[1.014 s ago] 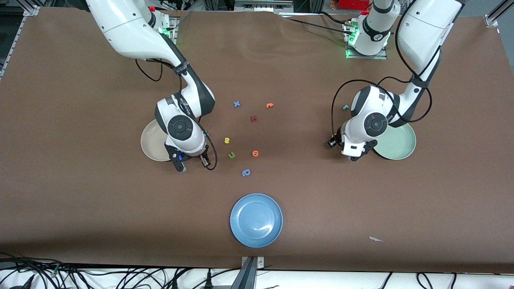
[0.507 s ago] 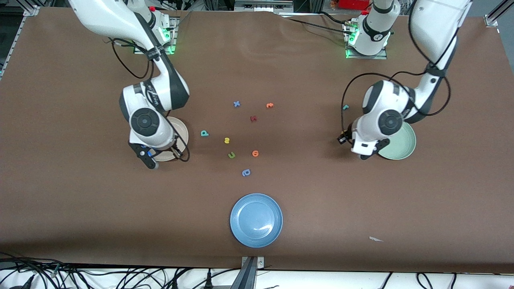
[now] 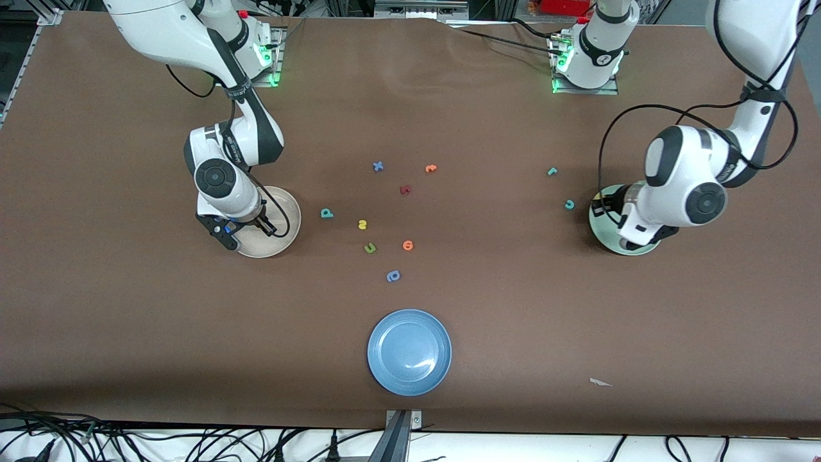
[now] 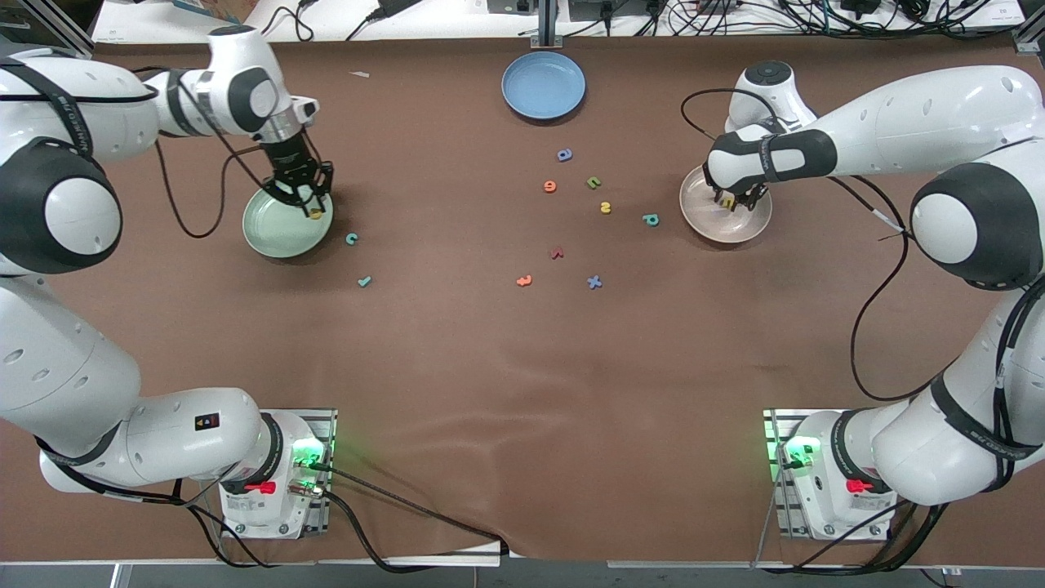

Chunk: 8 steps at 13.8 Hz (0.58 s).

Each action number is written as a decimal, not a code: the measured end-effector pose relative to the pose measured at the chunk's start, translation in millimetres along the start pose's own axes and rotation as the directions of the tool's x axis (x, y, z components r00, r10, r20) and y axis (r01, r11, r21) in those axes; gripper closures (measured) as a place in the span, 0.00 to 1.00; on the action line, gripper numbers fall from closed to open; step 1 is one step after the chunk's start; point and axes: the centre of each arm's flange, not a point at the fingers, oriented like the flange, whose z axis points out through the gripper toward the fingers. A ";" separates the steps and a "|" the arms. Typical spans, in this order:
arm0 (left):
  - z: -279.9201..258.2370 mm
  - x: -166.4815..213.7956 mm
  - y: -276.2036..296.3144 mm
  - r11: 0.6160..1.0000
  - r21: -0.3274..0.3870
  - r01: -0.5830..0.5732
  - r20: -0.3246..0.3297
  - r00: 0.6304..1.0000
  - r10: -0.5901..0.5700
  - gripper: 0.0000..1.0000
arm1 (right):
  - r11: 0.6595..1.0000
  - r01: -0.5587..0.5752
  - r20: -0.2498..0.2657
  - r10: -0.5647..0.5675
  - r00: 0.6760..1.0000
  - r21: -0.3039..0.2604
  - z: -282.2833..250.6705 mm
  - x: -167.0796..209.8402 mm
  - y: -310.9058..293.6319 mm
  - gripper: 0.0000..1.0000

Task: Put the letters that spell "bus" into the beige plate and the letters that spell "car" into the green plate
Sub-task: 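Drop the yellow u on the cream plate while the left gripper drops yellow a, then grasp the teal p with the right gripper while the left reaches teal c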

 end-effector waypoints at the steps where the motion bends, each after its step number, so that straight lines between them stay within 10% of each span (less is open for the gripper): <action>1: 4.3 6.6 -15.4 1.000 0.015 -0.021 0.003 1.000 0.021 0.70 | 1.000 0.000 -0.004 0.000 1.000 0.010 -6.0 0.5 -1.2 0.38; 5: 37.5 24.9 -27.8 0.999 0.024 -0.047 0.018 0.999 0.046 0.70 | 1.000 0.007 0.032 -0.007 0.999 0.019 -55.8 -11.7 -21.9 0.00; 8: 59.4 33.4 -26.9 0.997 0.037 -0.064 0.018 0.998 0.064 0.65 | 0.992 -0.087 0.120 0.076 0.990 0.087 -87.3 -51.9 -57.0 0.00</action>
